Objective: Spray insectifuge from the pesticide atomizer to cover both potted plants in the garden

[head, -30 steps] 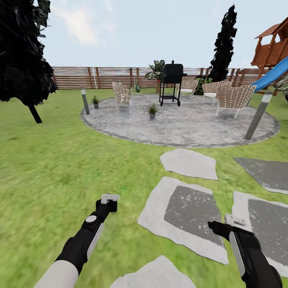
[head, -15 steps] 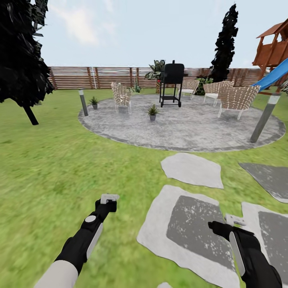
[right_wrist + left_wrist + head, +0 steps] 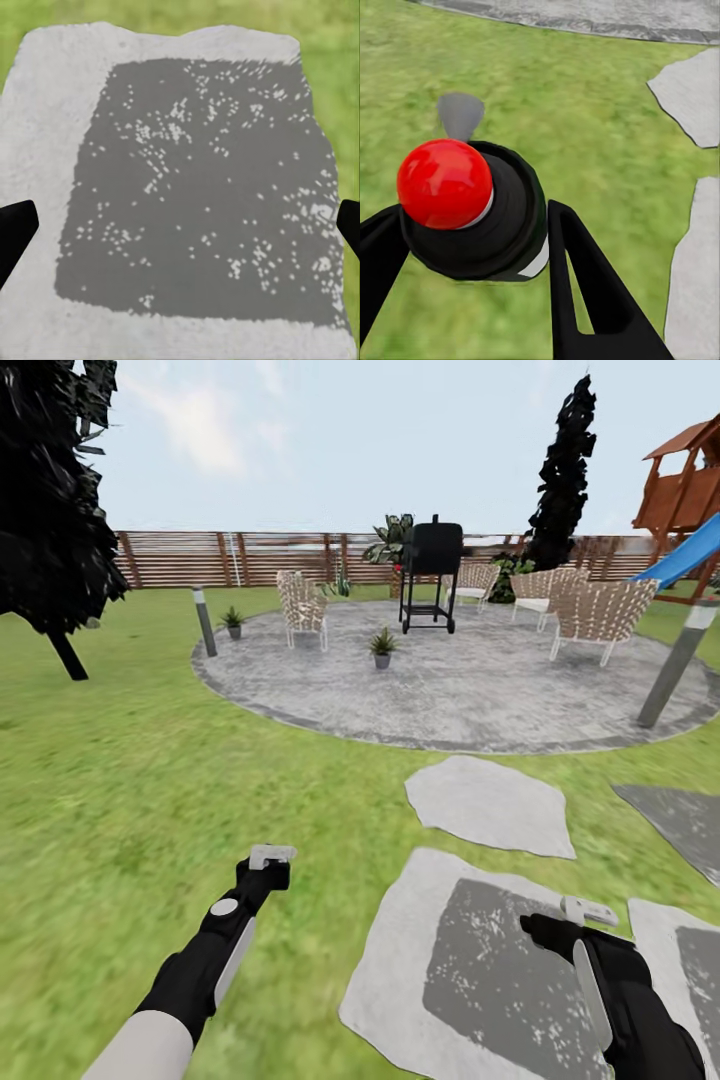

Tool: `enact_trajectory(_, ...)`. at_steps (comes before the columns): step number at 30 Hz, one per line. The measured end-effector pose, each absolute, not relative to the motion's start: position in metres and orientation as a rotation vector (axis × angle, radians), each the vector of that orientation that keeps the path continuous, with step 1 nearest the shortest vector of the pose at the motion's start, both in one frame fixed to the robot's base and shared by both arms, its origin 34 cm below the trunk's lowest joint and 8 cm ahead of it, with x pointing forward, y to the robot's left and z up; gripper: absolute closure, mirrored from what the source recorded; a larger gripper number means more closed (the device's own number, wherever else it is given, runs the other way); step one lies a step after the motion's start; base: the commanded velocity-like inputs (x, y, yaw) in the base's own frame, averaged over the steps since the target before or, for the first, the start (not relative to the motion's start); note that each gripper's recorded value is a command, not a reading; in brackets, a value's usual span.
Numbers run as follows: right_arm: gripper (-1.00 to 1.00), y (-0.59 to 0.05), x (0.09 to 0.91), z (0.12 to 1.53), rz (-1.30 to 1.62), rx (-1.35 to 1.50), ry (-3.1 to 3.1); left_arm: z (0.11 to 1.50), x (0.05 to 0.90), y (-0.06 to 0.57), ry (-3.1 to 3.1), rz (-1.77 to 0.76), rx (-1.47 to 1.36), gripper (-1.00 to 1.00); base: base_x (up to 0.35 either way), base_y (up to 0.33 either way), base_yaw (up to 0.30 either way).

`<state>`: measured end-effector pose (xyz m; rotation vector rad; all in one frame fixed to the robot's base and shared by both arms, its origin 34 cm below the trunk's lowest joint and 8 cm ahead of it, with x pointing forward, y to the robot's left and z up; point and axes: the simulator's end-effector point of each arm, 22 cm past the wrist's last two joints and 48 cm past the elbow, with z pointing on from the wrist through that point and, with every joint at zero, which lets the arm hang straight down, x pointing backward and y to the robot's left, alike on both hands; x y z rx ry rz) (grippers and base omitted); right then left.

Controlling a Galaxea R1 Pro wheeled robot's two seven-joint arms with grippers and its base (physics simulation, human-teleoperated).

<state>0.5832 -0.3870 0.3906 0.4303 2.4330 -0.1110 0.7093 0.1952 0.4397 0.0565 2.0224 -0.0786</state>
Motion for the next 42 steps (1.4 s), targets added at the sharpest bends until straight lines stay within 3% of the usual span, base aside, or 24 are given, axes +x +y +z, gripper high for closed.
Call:
enact_trajectory(29,-1.0,-0.3866,0.5832,0.3902,-0.112,0.43,2.434,0.4396,0.7092,0.1913,2.023,-0.083,0.061,1.0,0.339,0.0,0.0)
enact_trajectory(42,-1.0,-0.3869,0.5833,0.3897,-0.114,0.43,2.435,0.4381,0.7091,0.1913,2.025,-0.083,0.061,1.0,0.339,0.0,0.085)
